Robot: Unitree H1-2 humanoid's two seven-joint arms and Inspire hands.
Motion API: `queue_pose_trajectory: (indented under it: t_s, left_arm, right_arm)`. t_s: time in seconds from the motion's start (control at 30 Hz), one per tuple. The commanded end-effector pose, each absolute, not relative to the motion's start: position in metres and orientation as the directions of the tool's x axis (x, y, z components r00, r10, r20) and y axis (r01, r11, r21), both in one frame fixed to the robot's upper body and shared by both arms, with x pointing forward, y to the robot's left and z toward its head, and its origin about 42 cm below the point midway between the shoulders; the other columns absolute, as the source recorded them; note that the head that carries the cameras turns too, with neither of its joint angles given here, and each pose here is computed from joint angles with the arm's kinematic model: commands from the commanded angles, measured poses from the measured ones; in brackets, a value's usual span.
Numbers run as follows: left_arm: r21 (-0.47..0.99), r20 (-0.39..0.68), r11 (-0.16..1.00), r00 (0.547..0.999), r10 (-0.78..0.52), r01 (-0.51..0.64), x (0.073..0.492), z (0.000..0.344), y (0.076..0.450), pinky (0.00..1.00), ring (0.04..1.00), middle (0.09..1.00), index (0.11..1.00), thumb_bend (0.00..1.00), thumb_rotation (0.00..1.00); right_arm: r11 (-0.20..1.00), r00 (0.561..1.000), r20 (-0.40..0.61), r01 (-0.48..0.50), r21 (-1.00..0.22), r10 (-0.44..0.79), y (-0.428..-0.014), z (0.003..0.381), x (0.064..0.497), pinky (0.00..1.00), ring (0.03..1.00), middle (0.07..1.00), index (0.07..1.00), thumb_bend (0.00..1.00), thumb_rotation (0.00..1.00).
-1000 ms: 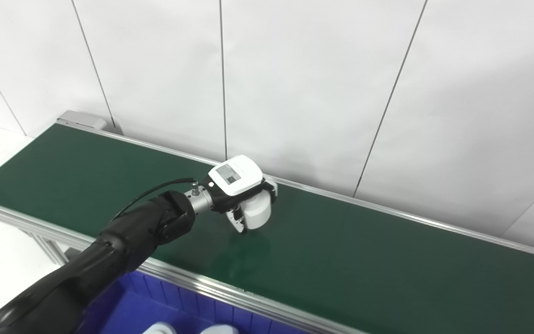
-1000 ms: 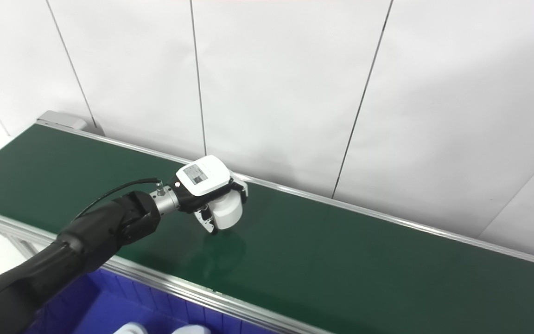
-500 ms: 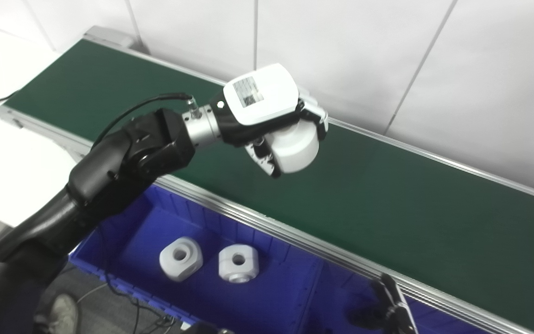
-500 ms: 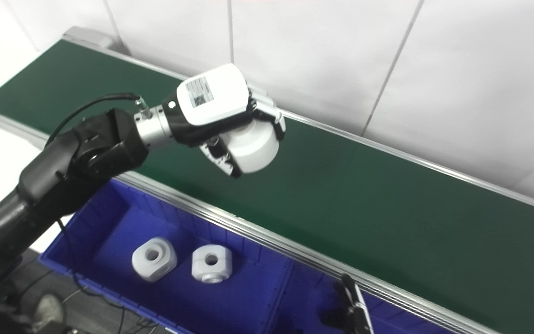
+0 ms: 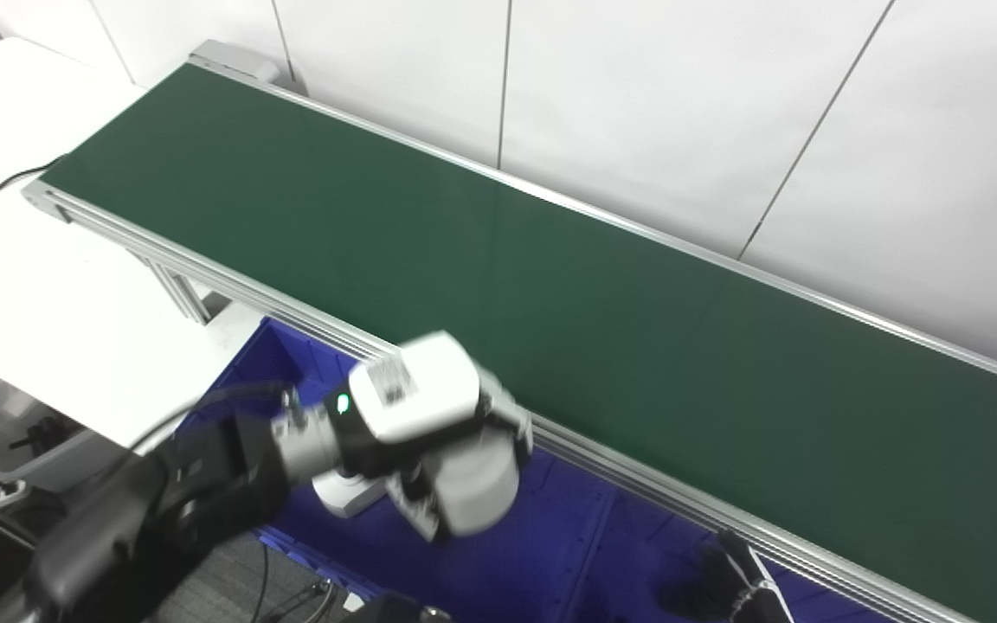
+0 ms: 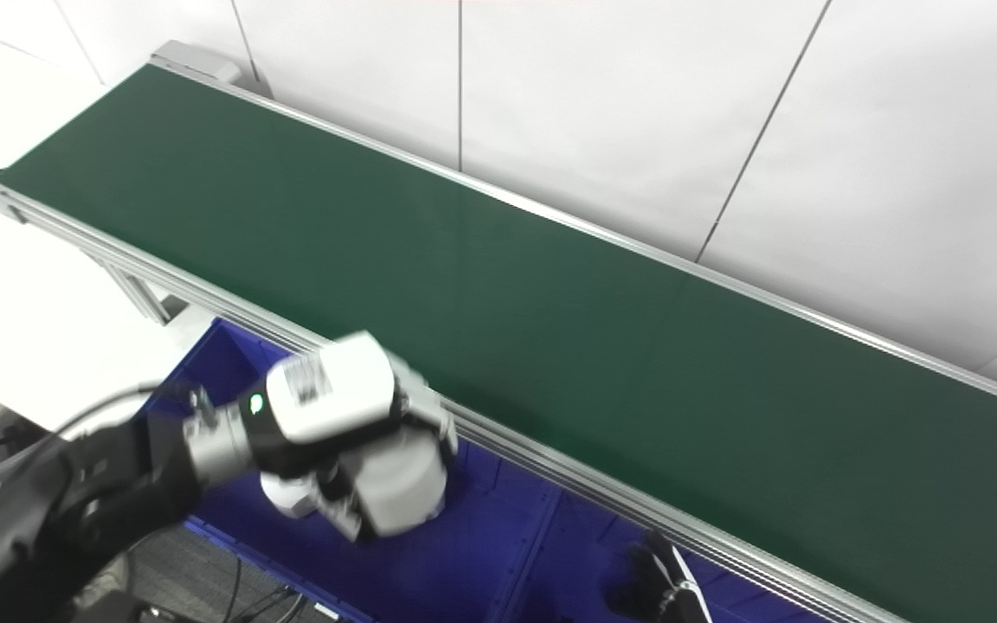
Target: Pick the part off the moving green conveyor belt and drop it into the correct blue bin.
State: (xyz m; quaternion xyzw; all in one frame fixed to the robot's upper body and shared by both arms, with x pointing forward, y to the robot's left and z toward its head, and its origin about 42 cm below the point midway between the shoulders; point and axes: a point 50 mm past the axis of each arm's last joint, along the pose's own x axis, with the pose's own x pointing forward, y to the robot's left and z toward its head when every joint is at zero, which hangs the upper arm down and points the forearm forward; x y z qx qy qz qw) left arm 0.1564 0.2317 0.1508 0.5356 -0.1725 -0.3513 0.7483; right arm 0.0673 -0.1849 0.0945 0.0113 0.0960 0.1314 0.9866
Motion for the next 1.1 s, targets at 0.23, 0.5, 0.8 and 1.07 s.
queue_pose_trajectory:
  t_s: [0.23, 0.5, 0.8, 1.07]
  left_arm:
    - [0.929, -0.164, 0.115, 0.669, -0.725, 0.352, 0.171, 0.090, 0.196, 0.35, 0.385, 0.473, 0.540, 0.50, 0.00]
    - [0.928, -0.238, 0.020, 0.634, -0.735, 0.371, 0.178, 0.062, 0.179, 0.38, 0.402, 0.456, 0.539, 0.50, 0.00]
    - [0.910, -0.253, 0.034, 0.621, -0.742, 0.412, 0.177, 0.069, 0.184, 0.52, 0.598, 0.632, 0.635, 0.72, 0.16]
    - [0.906, -0.265, 0.024, 0.611, -0.746, 0.423, 0.174, 0.085, 0.186, 0.65, 0.715, 0.747, 0.750, 0.91, 0.47]
  right_arm:
    - [0.962, 0.951, -0.148, -0.268, 0.047, 0.273, -0.181, 0.103, 0.073, 0.94, 0.895, 0.849, 0.874, 0.94, 1.00]
    - [0.960, 0.949, -0.141, -0.278, 0.035, 0.280, -0.177, 0.103, 0.074, 0.92, 0.888, 0.840, 0.874, 0.91, 1.00]
    - [0.959, 0.949, -0.137, -0.281, 0.027, 0.283, -0.173, 0.105, 0.074, 0.91, 0.874, 0.825, 0.860, 0.90, 1.00]
    - [0.957, 0.947, -0.138, -0.289, 0.029, 0.290, -0.174, 0.108, 0.071, 0.91, 0.875, 0.829, 0.859, 0.89, 1.00]
